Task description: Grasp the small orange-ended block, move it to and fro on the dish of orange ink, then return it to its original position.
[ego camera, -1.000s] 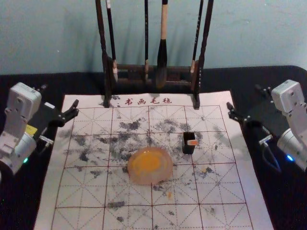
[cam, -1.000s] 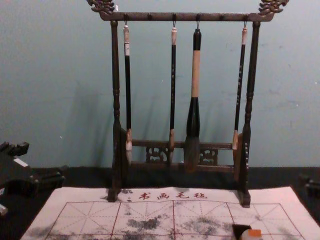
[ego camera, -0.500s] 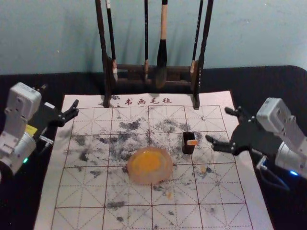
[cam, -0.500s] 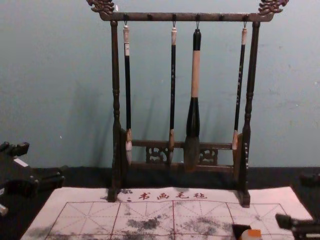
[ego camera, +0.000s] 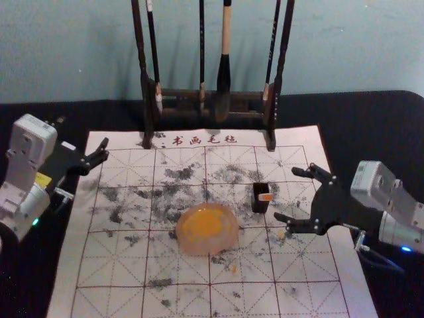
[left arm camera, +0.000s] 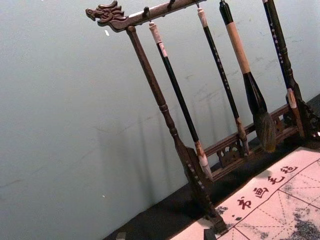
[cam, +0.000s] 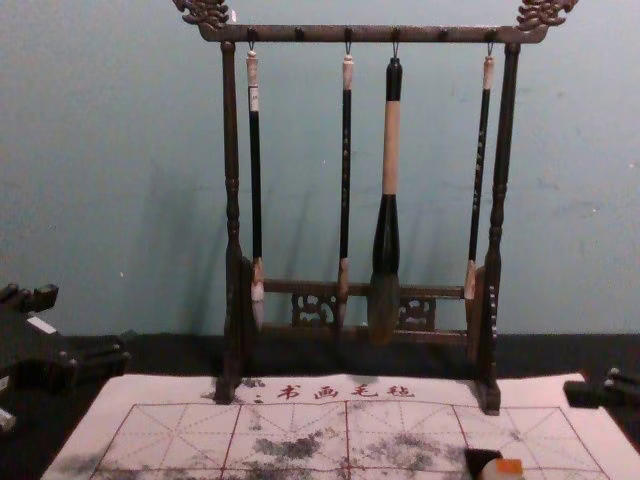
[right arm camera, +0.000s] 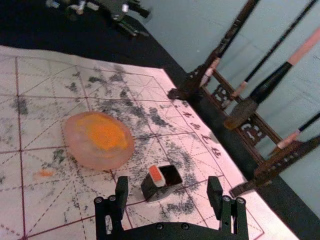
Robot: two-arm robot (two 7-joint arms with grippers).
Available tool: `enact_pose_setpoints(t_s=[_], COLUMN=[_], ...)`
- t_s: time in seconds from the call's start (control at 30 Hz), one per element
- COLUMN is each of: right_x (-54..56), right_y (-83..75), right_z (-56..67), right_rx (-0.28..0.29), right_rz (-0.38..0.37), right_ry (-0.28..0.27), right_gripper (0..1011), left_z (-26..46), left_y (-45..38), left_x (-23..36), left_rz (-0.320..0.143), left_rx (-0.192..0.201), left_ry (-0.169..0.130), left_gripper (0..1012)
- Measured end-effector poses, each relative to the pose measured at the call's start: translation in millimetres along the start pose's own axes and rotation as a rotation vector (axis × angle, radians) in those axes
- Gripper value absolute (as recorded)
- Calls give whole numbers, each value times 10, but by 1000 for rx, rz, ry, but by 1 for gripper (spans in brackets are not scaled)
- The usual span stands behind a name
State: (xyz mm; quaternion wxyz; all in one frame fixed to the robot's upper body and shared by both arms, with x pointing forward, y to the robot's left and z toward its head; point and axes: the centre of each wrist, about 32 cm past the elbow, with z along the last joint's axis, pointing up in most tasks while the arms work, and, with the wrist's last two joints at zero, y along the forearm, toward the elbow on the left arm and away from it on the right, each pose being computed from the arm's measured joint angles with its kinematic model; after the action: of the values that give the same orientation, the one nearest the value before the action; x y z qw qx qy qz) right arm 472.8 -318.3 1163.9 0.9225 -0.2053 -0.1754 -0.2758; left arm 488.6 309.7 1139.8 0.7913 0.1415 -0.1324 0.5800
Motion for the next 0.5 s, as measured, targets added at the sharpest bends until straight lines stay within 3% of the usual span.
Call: enact_pose_setpoints(t_s=[0.5], right_x=[90], right_y=[211], right_z=[-65], right_rx=[-11], right_rz=[61], right_ry=[-166], right_gripper=[1002], left_z=[0], left_y=[0], left_x=[0], left_rz=[0], left_rx=[0], left_ry=[0], left_gripper=[1001])
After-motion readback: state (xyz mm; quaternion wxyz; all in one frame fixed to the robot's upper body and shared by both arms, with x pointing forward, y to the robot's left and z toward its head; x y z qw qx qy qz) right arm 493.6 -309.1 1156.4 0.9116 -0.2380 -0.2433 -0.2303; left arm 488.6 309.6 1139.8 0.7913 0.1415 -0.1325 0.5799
